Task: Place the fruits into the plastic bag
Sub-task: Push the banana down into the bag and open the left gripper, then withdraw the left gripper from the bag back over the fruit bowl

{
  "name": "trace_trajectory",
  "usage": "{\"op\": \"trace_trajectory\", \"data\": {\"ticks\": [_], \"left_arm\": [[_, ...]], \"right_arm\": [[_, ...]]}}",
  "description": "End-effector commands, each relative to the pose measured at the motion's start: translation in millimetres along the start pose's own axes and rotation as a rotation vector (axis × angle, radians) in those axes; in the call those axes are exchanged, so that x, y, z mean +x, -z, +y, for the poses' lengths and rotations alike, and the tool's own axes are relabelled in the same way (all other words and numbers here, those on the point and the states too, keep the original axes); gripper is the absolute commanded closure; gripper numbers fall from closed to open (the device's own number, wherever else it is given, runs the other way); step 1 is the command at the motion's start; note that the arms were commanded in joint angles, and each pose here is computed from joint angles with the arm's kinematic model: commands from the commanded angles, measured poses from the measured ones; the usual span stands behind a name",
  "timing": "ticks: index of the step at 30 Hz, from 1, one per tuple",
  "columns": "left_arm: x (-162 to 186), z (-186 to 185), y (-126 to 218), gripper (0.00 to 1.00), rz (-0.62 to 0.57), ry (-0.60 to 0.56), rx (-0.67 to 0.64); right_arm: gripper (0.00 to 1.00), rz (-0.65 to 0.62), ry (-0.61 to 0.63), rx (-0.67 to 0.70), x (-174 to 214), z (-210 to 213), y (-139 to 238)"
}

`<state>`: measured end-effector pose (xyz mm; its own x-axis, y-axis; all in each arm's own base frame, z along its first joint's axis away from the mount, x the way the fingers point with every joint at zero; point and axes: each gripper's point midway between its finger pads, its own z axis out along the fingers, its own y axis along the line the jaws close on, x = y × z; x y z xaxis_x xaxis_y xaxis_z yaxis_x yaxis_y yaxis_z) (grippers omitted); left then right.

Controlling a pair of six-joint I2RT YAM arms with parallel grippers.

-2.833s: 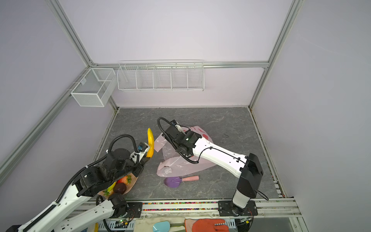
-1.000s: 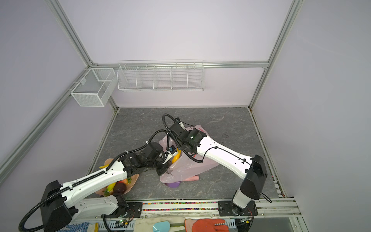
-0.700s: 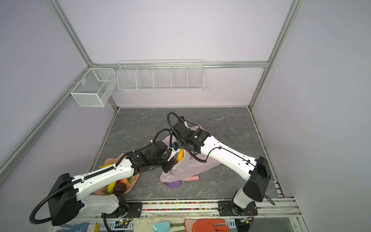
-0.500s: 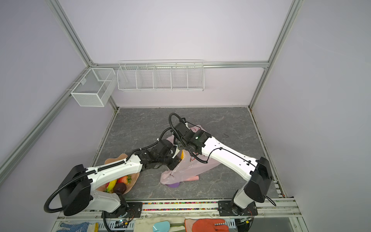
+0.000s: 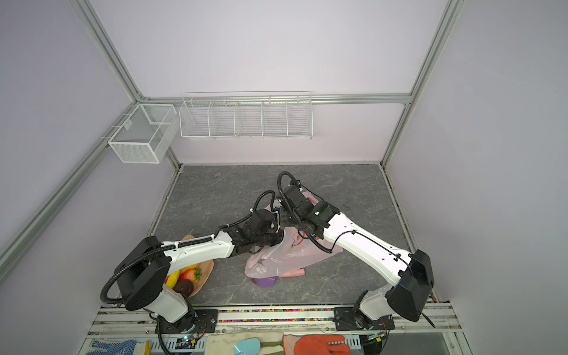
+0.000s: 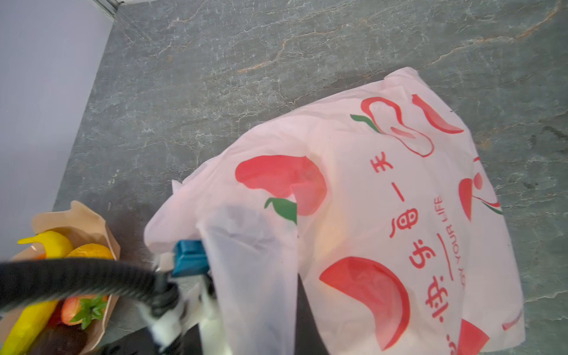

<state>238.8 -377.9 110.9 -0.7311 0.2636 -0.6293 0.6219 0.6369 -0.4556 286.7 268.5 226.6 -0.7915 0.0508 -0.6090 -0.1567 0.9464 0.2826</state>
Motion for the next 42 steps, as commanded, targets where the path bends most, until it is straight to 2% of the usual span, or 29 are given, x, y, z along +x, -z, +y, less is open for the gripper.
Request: {"op": "trace_trajectory", "data": {"ticks": [1, 3, 7, 10, 14, 21, 28, 33, 37, 42], "left_arm": [[-20.5, -20.3, -9.4, 0.90, -0.043, 0.058, 0.087], [-22.9, -23.6, -15.6, 0.87, -0.032, 0.075, 0.102], [-25.3, -28.5, -21.0, 0.65, -0.018, 0.098, 0.124], [-28.6, -27.5, -12.4, 0.45, -0.029, 0.103, 0.099], [-34.3, -23.7, 7.3, 0.33, -0.025, 0.105, 0.038], [-29.2, -1.9, 51.7, 0.29, -0.015, 0.161, -0.102], [-26.2, -4.5, 102.1, 0.24, -0.085, 0.186, -0.115], [-13.3, -12.3, 128.2, 0.23, -0.071, 0.199, -0.079], [-10.1, -13.9, 160.8, 0.23, -0.120, 0.213, -0.080], [0.9, 5.6, 211.7, 0.20, -0.191, 0.266, -0.201]], "right_arm": [[0.94, 0.000, -0.084, -0.058, 0.4, 4.8, 2.0], [0.94, 0.004, -0.098, -0.066, 2.1, 4.5, 1.3], [0.94, -0.004, -0.122, -0.076, 0.8, 0.8, 1.9], [0.94, -0.005, -0.133, -0.080, -0.9, -2.1, 3.4], [0.94, -0.006, -0.139, -0.069, -2.2, -7.5, 3.8], [0.94, 0.001, -0.150, -0.034, -0.5, -20.3, 5.1], [0.94, 0.008, -0.161, 0.004, 2.4, -29.4, 2.8], [0.94, 0.009, -0.158, 0.014, 0.8, -30.1, 1.0], [0.94, 0.005, -0.155, 0.014, -0.9, -29.5, 1.5], [0.94, 0.006, -0.144, 0.018, -2.6, -28.9, 1.2]]}}
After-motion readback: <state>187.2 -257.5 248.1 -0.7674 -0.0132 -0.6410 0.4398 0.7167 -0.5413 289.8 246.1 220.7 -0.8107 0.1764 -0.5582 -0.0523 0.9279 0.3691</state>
